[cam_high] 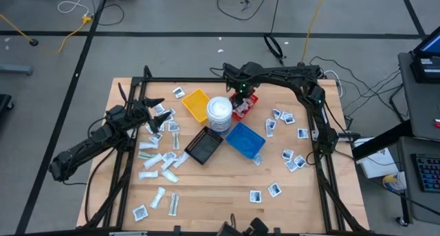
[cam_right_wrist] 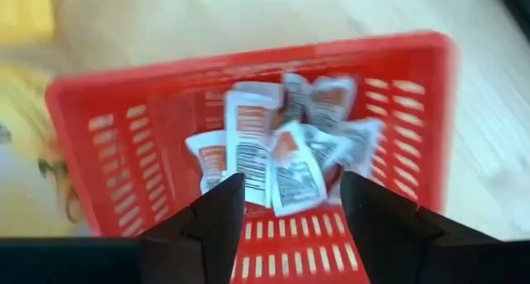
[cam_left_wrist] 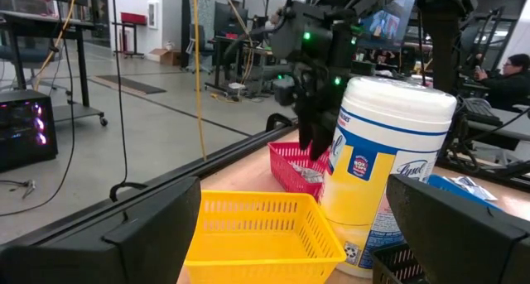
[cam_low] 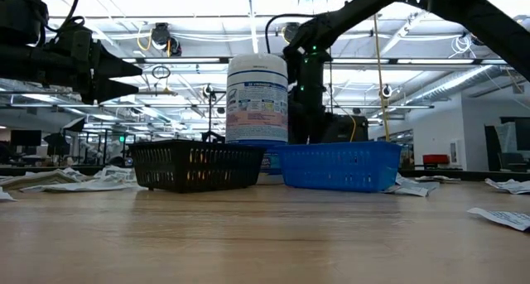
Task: Pick & Place First Aid Supplies
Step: Put the ointment pack into the red bin
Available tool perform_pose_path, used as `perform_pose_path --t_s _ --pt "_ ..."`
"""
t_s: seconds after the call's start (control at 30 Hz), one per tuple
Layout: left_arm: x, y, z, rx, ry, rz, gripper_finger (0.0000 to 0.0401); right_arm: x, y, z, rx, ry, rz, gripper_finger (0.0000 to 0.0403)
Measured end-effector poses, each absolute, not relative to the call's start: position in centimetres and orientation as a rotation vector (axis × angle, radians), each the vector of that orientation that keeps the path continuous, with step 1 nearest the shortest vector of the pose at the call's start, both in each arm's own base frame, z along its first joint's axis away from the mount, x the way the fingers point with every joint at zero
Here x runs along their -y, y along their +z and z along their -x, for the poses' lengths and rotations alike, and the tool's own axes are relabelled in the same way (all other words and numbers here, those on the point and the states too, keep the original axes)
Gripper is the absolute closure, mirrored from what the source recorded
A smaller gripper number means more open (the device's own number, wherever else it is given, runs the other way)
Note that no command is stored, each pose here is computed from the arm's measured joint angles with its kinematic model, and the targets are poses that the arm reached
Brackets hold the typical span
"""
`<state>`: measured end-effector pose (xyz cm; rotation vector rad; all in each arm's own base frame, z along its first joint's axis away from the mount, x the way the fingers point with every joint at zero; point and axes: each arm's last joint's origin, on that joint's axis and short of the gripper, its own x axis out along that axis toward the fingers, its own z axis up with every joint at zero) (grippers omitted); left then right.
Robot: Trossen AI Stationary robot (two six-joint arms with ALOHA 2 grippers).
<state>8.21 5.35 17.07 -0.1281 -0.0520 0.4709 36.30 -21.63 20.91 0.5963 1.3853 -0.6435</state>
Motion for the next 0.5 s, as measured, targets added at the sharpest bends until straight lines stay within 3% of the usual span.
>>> perform_pose_path --t_s 0.5 --pt "-5.3 17.1 -8.2 0.052 0.471 0.128 0.0009 21.2 23.1 -34.4 -1.284 -1.057 -0.97 0.0227"
